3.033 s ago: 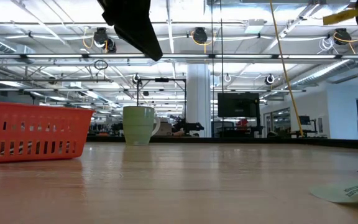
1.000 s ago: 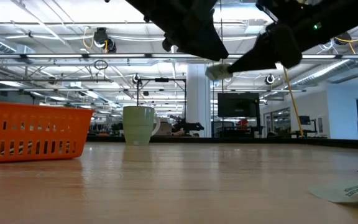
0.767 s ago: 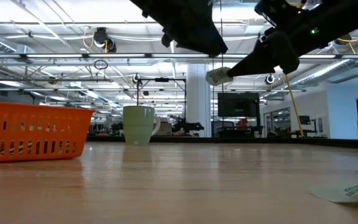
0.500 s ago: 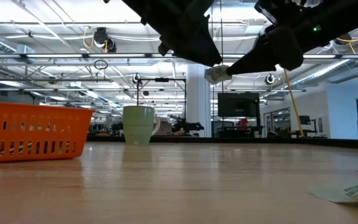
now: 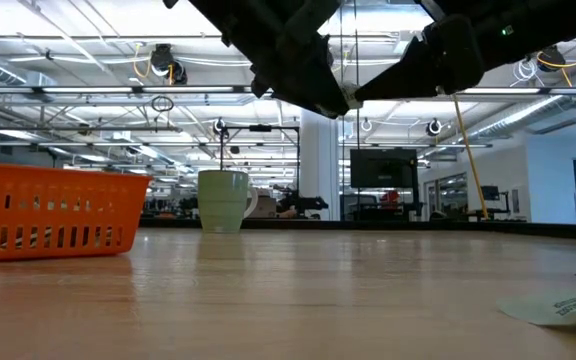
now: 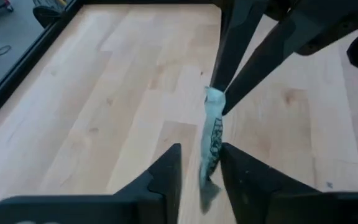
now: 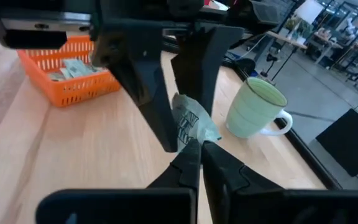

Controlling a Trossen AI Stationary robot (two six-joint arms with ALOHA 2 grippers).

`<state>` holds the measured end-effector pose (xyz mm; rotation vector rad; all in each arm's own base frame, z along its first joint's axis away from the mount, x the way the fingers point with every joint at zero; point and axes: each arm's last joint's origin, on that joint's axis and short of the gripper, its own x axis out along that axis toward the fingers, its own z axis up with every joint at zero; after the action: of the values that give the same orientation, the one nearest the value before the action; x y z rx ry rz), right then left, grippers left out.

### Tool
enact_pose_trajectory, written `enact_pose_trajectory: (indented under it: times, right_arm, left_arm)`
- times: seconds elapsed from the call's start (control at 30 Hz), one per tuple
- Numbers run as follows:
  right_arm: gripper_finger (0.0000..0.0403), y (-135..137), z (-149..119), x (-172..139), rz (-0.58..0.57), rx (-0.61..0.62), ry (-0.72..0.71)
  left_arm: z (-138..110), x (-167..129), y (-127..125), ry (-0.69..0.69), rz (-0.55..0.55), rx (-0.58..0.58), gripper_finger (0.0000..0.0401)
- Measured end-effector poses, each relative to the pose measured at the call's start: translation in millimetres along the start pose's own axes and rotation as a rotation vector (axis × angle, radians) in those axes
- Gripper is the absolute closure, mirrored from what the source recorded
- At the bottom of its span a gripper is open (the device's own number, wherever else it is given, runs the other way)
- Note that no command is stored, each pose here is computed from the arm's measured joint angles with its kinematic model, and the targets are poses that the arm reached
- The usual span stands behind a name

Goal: Pick and place Stevia / Truvia into bins
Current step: Put the stevia packet into the orange basket

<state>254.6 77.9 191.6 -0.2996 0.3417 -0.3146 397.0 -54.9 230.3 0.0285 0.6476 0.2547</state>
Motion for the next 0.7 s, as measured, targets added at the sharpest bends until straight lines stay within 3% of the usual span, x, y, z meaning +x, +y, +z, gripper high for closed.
enact_pose_trajectory:
  times: [0.2, 0.33, 0.5, 0.6, 0.7]
  right_arm:
    - [0.0399, 0.0, -0.1, 0.0, 0.0, -0.037, 0.001]
    - [0.0391, 0.2, -2.0, 0.0, 0.002, -0.072, 0.017]
    - [0.0352, 0.4, -4.8, -0.1, 0.003, -0.075, 0.04]
    - [0.032, 0.5, -6.7, -0.2, 0.004, -0.044, 0.057]
    - [0.0286, 1.1, -10.3, -1.8, 0.009, 0.005, 0.091]
  left_arm:
    - [-1.0, -0.1, -0.1, 0.01, -0.002, 0.01, 0.0385]
    - [-1.3, -0.6, -1.5, 0.01, -0.005, 0.009, 0.0388]
    - [-4.9, -5.1, -10.0, 0.031, -0.02, 0.019, 0.0394]
    - [-8.1, -15.7, -15.0, 0.075, -0.031, -0.039, 0.0395]
    - [-14.9, -44.9, -17.8, 0.191, -0.021, -0.104, 0.0395]
